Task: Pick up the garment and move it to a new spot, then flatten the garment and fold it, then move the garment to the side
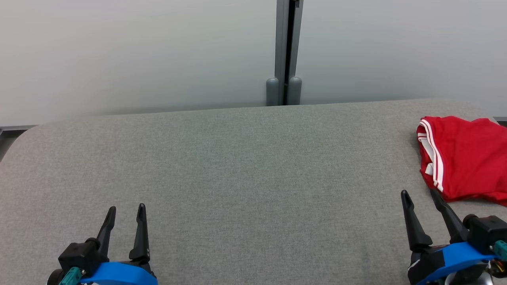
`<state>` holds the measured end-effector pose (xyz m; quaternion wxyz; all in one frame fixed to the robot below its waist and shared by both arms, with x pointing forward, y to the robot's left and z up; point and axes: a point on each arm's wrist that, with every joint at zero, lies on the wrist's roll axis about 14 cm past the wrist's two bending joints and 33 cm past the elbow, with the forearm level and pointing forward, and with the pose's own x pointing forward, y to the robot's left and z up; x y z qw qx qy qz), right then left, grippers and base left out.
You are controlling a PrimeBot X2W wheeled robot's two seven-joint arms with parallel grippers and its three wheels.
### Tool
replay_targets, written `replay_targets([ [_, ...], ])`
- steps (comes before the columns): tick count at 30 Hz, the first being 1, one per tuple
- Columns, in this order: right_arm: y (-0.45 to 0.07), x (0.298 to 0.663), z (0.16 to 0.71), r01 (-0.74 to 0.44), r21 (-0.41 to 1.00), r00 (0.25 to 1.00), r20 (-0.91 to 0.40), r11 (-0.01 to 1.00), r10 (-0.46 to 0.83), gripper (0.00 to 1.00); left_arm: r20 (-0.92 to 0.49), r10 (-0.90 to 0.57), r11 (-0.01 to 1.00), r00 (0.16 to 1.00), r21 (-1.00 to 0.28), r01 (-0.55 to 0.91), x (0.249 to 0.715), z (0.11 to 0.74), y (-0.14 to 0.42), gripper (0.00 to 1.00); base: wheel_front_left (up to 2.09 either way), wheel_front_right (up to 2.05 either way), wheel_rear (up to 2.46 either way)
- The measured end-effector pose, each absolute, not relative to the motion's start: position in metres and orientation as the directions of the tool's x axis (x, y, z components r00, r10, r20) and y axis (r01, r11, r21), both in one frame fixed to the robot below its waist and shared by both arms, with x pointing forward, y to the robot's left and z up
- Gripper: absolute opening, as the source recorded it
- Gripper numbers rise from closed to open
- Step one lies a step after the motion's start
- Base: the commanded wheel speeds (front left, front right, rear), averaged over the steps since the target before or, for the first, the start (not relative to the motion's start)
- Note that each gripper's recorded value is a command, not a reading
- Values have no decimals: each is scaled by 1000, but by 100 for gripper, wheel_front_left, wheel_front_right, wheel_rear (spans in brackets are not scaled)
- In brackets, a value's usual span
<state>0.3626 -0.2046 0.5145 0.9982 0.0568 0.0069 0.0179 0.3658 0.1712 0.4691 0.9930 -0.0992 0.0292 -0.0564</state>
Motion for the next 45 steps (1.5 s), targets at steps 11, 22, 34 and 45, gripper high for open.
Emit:
replay_targets([
  [11,-201,361,504,-38,127,999,-28,991,42,100,-60,-123,973,991,-204,109,366,464,170,100,0,0,0],
  [22,-198,350,467,-15,155,989,-142,988,38,0,-188,-120,968,975,-239,73,343,424,164,0,0,0,0],
  [34,-201,350,464,37,357,988,-153,934,19,0,-220,-68,911,973,-412,-30,344,423,174,0,0,0,0],
  [45,-202,355,468,67,518,990,-142,853,9,0,-219,-38,826,975,-556,-93,350,429,179,0,0,0,0],
])
